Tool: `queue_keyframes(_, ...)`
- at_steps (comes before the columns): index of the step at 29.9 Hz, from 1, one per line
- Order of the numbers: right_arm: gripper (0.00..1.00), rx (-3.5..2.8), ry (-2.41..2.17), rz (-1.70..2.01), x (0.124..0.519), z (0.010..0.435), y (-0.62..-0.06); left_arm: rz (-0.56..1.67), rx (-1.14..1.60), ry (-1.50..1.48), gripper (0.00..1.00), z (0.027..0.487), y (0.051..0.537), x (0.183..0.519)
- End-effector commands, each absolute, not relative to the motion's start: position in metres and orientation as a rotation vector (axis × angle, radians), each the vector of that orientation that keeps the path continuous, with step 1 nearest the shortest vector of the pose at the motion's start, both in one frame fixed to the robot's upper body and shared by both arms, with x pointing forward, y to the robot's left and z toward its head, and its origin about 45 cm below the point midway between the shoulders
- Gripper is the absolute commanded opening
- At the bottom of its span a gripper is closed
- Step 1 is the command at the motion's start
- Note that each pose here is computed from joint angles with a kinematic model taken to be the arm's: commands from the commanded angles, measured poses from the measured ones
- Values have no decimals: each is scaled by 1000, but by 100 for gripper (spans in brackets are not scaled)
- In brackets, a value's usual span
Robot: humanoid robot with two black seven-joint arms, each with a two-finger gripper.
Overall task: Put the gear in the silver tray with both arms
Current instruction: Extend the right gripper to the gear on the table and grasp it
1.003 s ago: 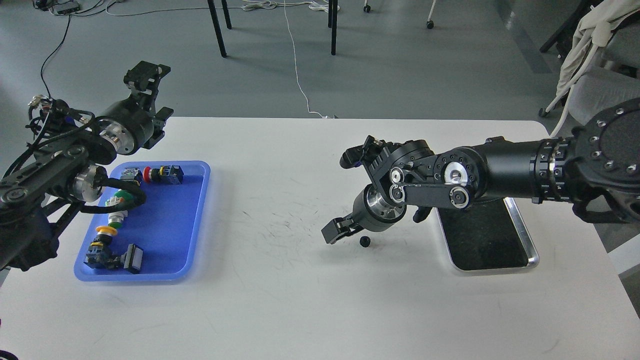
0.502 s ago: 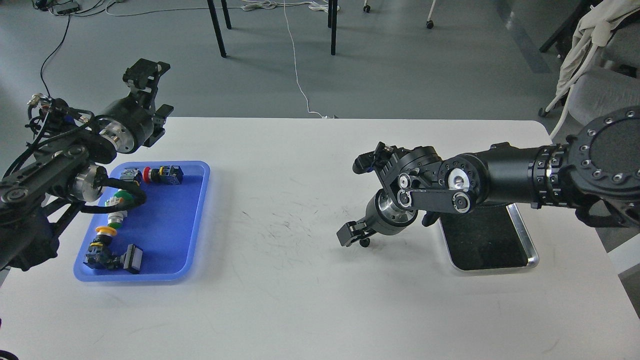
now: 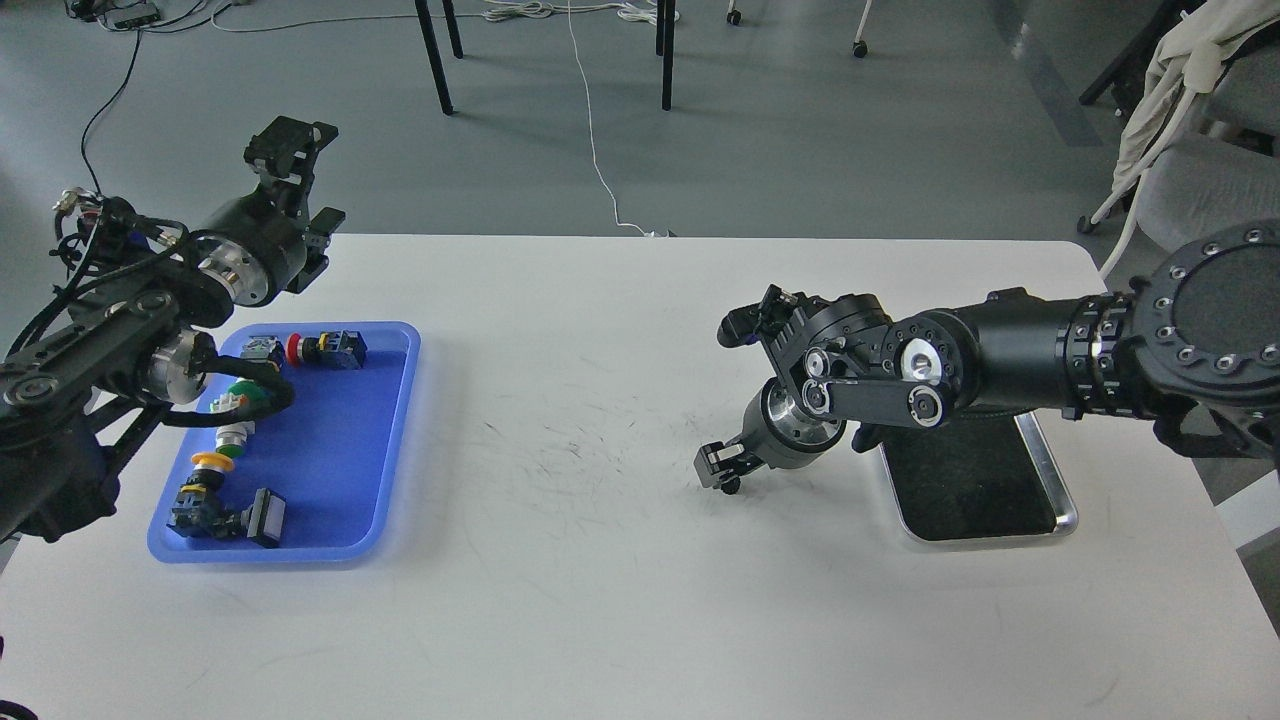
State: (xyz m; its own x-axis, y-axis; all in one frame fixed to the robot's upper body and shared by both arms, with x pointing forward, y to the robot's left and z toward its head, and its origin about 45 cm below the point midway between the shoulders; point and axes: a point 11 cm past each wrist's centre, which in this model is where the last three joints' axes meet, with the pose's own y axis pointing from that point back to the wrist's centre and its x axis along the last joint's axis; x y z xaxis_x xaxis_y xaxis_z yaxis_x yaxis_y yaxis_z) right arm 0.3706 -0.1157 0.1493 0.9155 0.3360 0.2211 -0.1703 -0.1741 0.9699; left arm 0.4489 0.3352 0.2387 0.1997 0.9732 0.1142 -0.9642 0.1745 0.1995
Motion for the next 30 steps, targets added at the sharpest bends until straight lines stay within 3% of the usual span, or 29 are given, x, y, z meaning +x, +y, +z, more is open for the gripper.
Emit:
queue_keyframes(1,66,1695,126,445,370,150,-115,1372,247,42,98,239,334,449)
queue_keyframes(16,66,1710,132,440,368,150,-113,1374,247,42,98,239,335,449)
queue_keyframes(30,50,1713,132,444,368,152,-111,1374,246,44,98,239,334,449)
